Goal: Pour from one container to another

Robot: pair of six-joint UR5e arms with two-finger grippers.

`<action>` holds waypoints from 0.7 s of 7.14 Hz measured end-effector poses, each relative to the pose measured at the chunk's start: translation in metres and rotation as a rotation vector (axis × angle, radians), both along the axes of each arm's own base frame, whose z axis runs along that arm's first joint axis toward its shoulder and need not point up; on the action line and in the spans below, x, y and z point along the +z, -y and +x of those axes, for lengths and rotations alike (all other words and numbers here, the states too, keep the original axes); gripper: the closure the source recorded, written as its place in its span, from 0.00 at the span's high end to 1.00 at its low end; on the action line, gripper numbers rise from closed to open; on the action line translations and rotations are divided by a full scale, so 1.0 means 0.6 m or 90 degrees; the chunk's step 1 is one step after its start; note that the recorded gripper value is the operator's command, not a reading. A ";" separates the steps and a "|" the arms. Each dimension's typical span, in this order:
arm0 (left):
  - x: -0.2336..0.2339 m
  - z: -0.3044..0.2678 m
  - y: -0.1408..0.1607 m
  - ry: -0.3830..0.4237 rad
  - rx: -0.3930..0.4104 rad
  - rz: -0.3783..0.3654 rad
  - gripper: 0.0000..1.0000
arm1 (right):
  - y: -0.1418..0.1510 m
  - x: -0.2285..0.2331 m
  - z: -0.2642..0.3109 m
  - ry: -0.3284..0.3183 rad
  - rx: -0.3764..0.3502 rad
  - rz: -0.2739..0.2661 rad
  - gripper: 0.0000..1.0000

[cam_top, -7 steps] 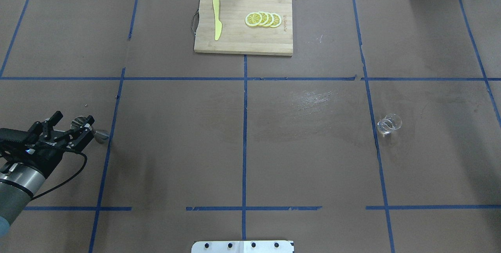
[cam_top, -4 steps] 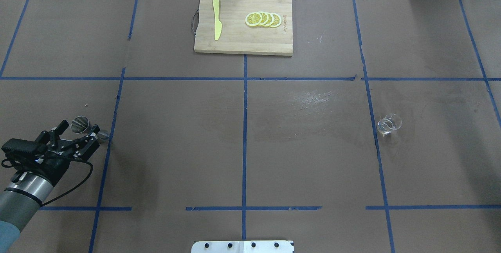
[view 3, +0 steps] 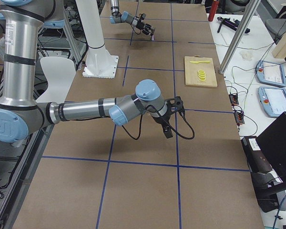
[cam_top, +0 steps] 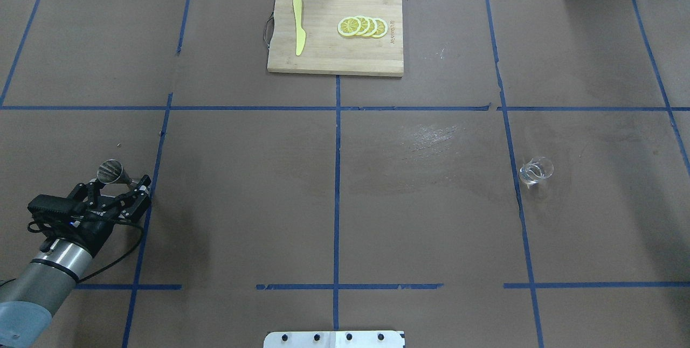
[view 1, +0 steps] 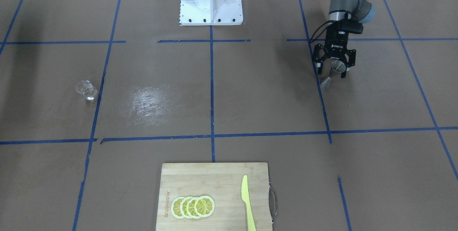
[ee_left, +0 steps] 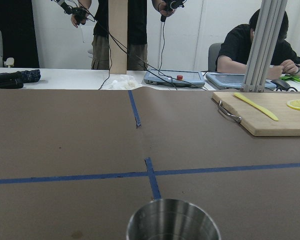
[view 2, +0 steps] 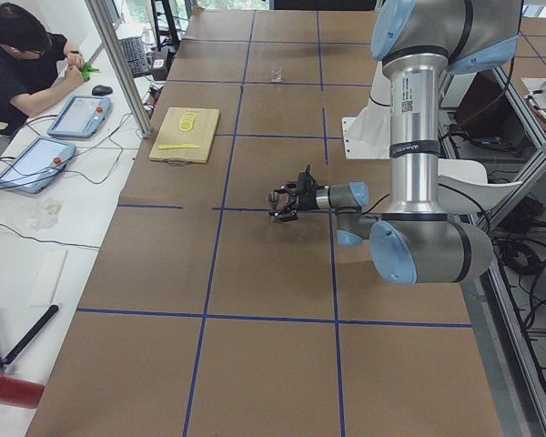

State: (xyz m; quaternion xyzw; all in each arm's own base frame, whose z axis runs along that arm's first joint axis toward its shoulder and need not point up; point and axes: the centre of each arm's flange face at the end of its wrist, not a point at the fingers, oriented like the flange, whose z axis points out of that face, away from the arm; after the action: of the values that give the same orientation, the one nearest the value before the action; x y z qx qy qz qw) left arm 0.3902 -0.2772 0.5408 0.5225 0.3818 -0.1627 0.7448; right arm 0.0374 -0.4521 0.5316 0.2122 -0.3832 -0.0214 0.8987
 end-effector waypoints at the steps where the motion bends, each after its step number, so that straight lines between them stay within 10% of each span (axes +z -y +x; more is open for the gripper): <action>1: 0.003 0.002 0.000 0.001 0.000 0.000 0.72 | 0.000 0.000 0.000 0.000 0.000 0.000 1.00; 5: 0.020 -0.003 0.001 -0.023 -0.004 -0.006 0.55 | 0.001 -0.002 0.000 0.000 0.000 0.002 1.00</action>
State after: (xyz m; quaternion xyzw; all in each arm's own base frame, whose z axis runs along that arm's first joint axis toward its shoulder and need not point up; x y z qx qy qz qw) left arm 0.3881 -0.2779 0.5526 0.5175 0.3924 -0.1762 0.7397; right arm 0.0374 -0.4525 0.5306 0.2132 -0.3832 -0.0220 0.8985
